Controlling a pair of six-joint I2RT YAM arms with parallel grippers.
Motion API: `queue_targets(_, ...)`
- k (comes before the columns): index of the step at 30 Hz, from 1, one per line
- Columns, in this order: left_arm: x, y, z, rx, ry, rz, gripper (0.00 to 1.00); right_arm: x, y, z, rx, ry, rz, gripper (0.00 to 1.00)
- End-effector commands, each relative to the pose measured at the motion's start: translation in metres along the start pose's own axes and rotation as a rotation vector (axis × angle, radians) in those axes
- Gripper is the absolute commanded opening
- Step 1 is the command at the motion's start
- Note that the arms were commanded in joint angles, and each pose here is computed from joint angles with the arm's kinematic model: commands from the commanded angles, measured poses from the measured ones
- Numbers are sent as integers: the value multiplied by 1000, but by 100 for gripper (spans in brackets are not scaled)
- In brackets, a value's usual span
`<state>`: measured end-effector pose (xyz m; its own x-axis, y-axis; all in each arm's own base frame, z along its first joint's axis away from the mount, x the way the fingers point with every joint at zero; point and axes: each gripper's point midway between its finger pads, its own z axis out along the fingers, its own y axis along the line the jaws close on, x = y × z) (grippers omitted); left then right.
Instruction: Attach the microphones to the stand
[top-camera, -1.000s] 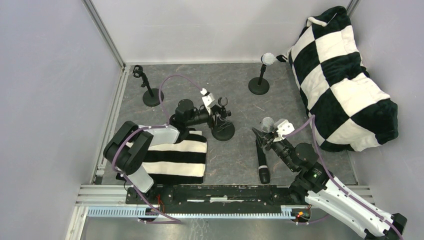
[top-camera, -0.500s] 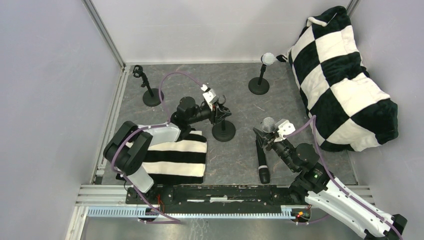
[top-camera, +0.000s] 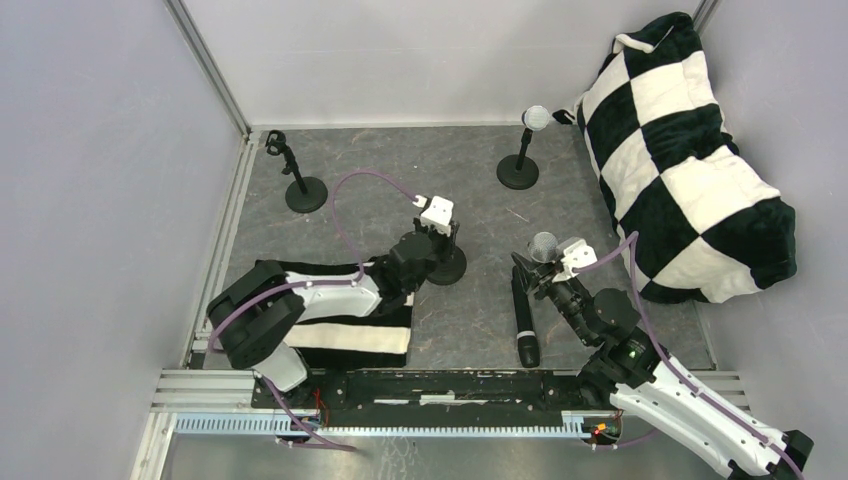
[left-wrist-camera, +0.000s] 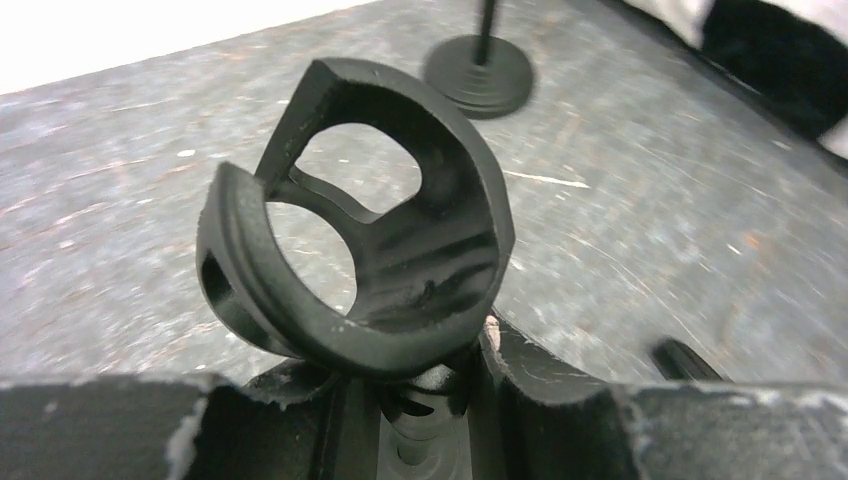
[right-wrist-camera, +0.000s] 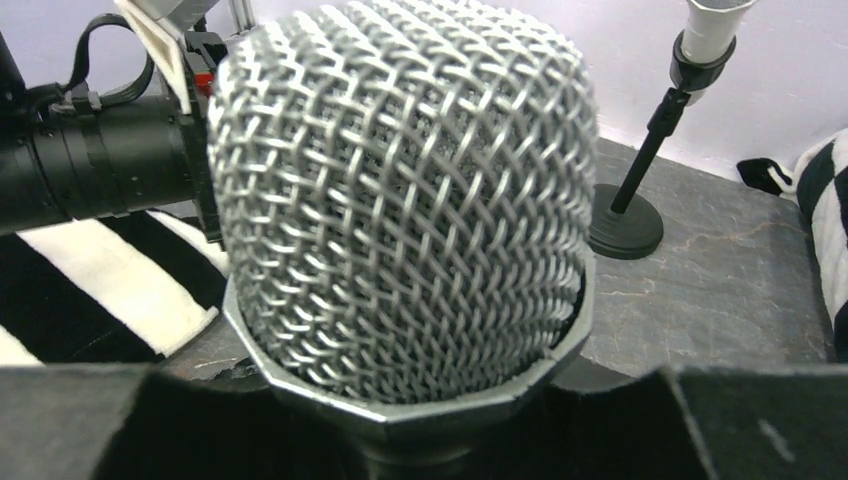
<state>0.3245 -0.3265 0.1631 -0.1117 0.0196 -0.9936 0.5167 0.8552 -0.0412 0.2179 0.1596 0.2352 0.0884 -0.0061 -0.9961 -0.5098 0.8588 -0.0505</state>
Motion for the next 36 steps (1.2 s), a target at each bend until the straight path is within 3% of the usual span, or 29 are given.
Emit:
queue_targets(1,-30,53,5,-452,-99,-46,2,-11,-8,0,51,-47,57,0)
queue_targets(2,-25,52,7,-467,-94,-45,4,-10,-8,0,54,-45,60,0)
queue_targets(3,-22,49,10,-459,-91,-50,17,-10,-8,-1,54,-45,64,0)
queue_targets(5,-17,40,13,-404,-96,-70,58,-9,-9,-1,57,-46,66,0)
queue_targets(6,-16,36,13,-371,-105,-80,69,-9,-9,-2,59,-48,67,0)
queue_targets(11,-16,17,4,-209,-139,-92,97,-10,-12,-3,72,-54,61,0)
queue_targets(17,-14,4,-16,-54,-176,-108,100,-10,-9,0,62,-56,62,0)
queue_targets(23,-31,10,-32,127,-265,-323,100,-11,-4,3,38,-56,75,0)
queue_targets(27,-50,-1,-39,228,-311,-342,100,-7,-2,5,33,-48,75,0)
queue_targets(36,-77,13,-35,252,-354,-441,100,-8,-1,3,29,-50,92,0)
